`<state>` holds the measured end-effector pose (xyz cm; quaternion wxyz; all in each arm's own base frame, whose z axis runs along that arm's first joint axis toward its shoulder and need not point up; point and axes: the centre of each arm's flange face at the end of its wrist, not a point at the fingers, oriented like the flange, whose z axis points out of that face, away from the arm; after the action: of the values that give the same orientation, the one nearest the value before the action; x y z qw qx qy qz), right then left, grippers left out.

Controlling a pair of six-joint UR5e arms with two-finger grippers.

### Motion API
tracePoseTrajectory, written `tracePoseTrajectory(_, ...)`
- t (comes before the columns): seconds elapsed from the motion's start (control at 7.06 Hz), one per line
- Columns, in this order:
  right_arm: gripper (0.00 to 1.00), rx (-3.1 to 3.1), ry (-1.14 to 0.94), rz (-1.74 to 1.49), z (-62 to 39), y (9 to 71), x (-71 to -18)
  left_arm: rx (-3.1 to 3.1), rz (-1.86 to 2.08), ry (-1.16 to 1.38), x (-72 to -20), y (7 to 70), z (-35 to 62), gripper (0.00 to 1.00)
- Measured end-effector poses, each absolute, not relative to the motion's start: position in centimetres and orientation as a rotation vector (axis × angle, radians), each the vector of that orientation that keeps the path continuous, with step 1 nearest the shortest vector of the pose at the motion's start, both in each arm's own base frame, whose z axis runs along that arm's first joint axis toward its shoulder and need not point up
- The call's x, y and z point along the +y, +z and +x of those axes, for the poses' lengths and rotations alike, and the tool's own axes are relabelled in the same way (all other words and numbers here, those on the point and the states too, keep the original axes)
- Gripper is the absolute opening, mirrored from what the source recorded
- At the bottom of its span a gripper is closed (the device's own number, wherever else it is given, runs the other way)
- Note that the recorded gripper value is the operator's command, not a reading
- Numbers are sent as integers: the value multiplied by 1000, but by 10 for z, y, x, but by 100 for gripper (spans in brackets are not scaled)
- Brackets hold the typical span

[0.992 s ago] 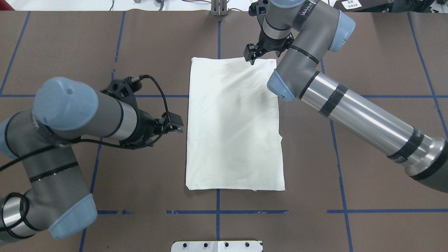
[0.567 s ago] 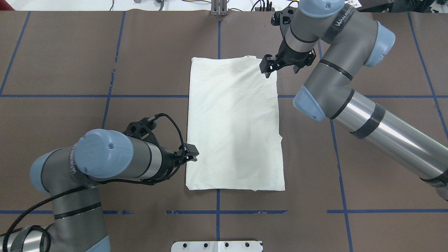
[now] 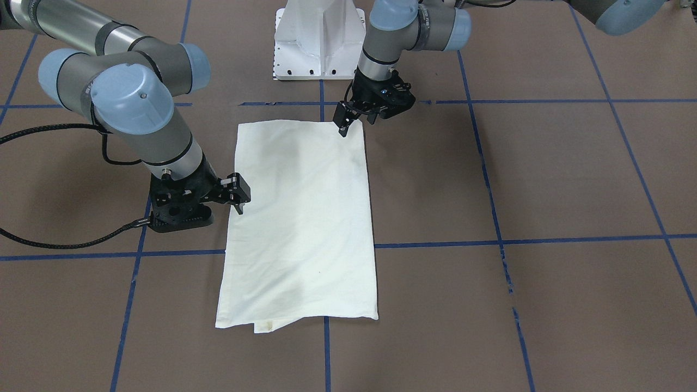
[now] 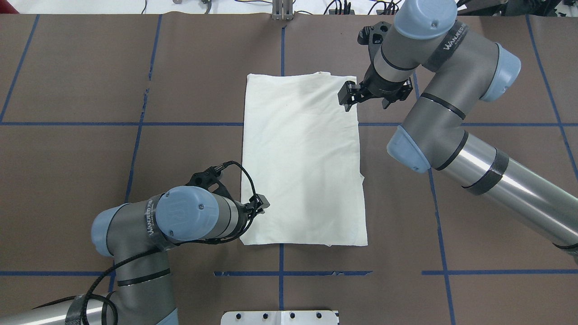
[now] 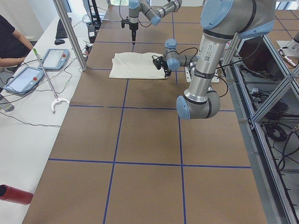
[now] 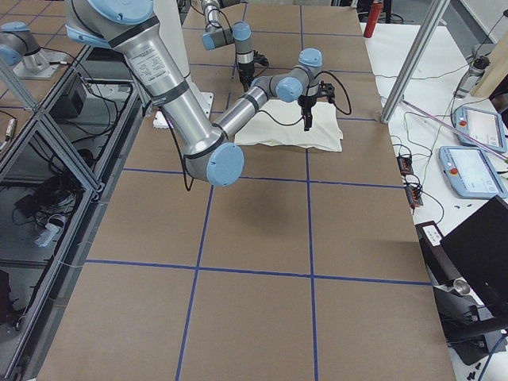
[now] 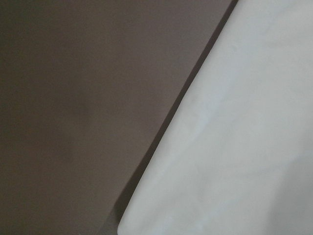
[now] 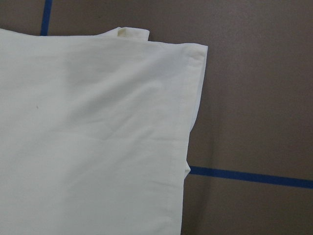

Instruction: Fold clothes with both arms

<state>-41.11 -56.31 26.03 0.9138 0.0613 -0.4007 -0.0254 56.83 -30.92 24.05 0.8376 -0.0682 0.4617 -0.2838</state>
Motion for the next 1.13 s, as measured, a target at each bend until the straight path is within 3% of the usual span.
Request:
tracePoseTrajectory(0.28, 100, -827, -42, 122, -412, 260, -563, 933, -152, -584, -294, 247, 580, 85)
tracePoseTrajectory(0.71, 100, -825, -39, 119, -412, 261, -563, 920, -160, -567, -283, 249, 586, 59)
tracePoseTrajectory(1.13, 100, -823, -39, 117, -412, 263, -563, 920, -164, -559, -279, 247, 589, 58)
